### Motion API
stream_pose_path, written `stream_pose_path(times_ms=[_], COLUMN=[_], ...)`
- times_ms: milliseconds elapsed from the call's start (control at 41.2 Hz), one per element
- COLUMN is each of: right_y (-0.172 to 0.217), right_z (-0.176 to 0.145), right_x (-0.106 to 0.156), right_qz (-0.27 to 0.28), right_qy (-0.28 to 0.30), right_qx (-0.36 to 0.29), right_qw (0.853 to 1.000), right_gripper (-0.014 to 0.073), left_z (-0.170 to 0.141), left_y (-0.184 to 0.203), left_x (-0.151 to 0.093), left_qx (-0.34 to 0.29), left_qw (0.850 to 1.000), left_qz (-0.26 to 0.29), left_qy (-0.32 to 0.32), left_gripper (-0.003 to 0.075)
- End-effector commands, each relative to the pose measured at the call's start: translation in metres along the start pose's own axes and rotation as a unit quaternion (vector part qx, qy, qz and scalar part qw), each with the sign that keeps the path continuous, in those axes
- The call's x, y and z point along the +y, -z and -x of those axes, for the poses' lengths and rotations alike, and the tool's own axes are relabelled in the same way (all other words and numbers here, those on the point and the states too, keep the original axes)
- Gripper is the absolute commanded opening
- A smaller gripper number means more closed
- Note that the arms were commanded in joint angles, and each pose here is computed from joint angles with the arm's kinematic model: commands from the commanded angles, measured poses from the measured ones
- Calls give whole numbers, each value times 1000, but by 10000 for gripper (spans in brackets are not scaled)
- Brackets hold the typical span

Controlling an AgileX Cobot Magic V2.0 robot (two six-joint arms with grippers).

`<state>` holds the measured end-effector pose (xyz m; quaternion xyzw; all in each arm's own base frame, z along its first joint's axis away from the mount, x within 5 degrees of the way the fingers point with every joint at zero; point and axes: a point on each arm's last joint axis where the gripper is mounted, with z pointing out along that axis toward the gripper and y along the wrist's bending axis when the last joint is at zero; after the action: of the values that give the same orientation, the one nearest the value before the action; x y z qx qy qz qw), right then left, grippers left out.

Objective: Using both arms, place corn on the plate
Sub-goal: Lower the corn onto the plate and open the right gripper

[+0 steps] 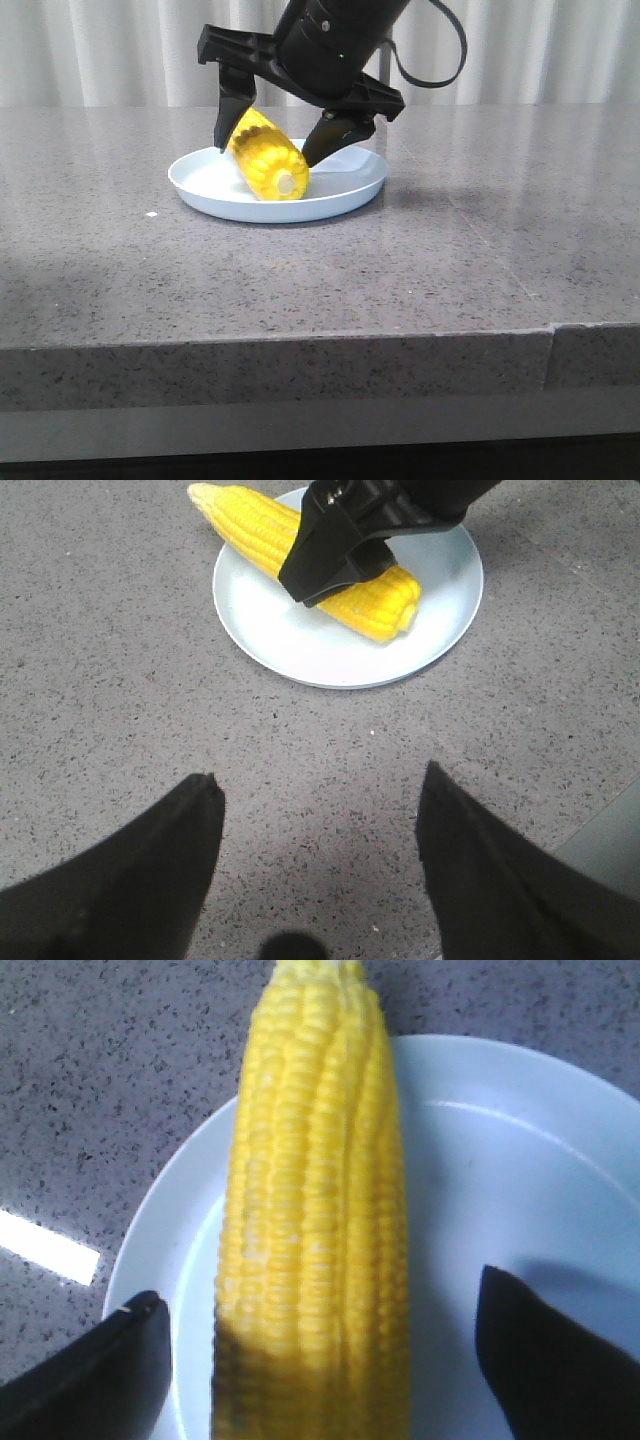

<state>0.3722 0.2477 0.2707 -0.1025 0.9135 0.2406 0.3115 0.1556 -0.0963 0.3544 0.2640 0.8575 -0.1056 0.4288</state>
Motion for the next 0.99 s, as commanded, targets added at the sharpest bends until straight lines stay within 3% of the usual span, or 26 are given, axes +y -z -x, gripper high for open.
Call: stream_pose_path(times_ms=[0,412,970], right_y=[55,193,279], right_z=[29,16,-92], right_x=[16,32,0], right_qz=[16,-3,-24], right_qy=[32,198,232], right_qx=[-88,-117,-97], right_qw=[995,973,967], right_gripper=[654,654,654], left_z=[14,14,14], left_y=[8,8,8], left_x=[-1,-1,-1], left_qx=[-53,-53,-53], left_qw=[999,999,999], left_qz=[-2,-2,-2], left_qy=[2,2,2], left_gripper=[421,421,421])
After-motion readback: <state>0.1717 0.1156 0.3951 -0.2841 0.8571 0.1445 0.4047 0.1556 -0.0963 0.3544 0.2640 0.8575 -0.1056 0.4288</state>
